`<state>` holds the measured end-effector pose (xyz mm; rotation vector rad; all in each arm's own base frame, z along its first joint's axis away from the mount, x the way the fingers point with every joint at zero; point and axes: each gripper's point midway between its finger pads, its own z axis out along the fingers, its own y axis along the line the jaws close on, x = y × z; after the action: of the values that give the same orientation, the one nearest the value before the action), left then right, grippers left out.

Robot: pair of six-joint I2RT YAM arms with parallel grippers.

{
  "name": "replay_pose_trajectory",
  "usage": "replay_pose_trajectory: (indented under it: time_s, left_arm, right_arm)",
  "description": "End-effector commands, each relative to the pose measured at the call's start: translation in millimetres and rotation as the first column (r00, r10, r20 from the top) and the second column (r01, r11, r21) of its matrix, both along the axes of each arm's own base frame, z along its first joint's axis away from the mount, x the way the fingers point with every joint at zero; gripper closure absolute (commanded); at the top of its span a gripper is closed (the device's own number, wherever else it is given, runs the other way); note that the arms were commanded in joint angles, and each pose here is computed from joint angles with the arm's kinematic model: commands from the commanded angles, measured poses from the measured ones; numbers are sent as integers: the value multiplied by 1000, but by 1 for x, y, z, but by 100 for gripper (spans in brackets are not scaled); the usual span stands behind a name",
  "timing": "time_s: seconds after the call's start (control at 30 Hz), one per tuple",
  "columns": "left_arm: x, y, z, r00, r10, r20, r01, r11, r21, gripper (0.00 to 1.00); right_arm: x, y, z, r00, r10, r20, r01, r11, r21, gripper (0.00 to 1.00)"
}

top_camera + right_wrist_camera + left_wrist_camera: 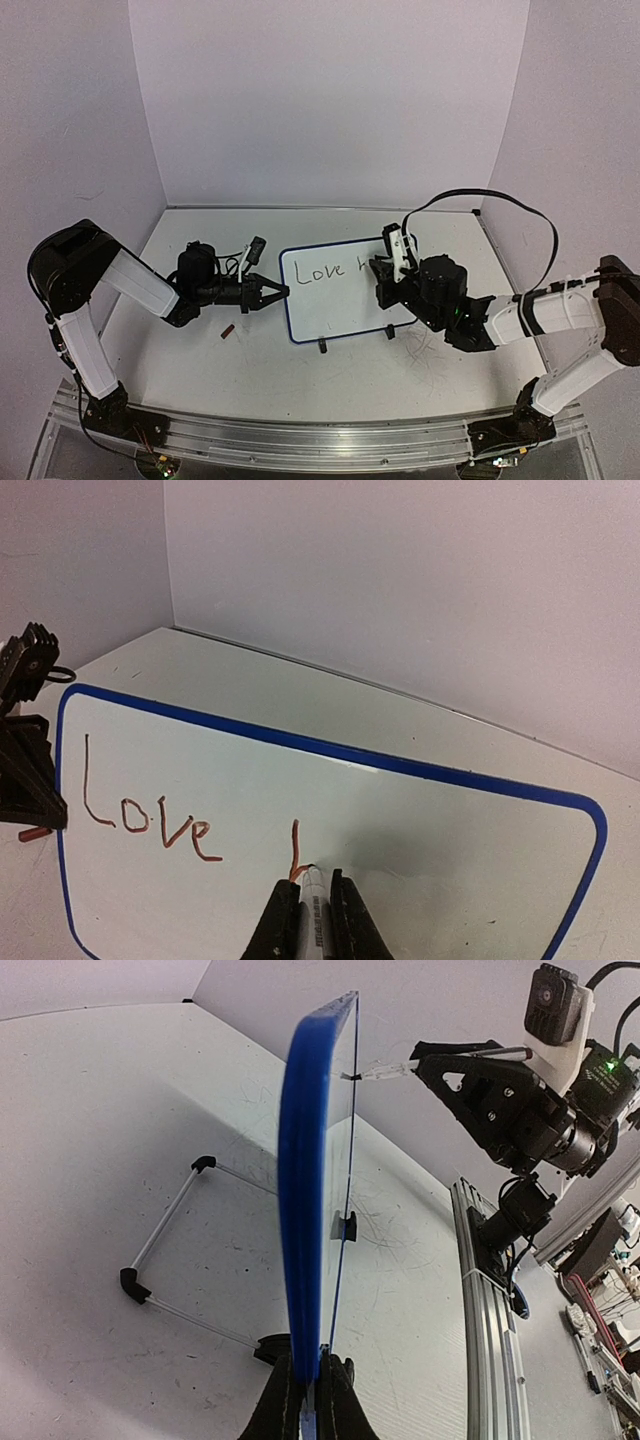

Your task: Write a sentence on the whiteboard

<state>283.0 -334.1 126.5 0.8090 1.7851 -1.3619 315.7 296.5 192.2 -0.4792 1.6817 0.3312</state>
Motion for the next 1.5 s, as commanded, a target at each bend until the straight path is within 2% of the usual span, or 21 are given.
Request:
replay_pose_trajectory:
  time_s: [0.0,0.37,0.73,1.47]
  left_arm:
    - [7,1,11,999,20,48,-20,1000,4,100]
    - [7,1,12,999,19,51,-19,1000,5,100]
    - [7,0,12,998,16,54,-16,1000,7,100]
    - [8,0,14,998,19,55,-19,1000,9,100]
  right_arm:
    - [6,-13,24,997,-68,43,65,997,52,100]
    - [-4,-12,1,999,-25,-31,26,998,51,100]
    - [-1,-3,-8,999,-10,-51,12,999,43,100]
    - [-1,14,33,998,56,17,-57,992,113,100]
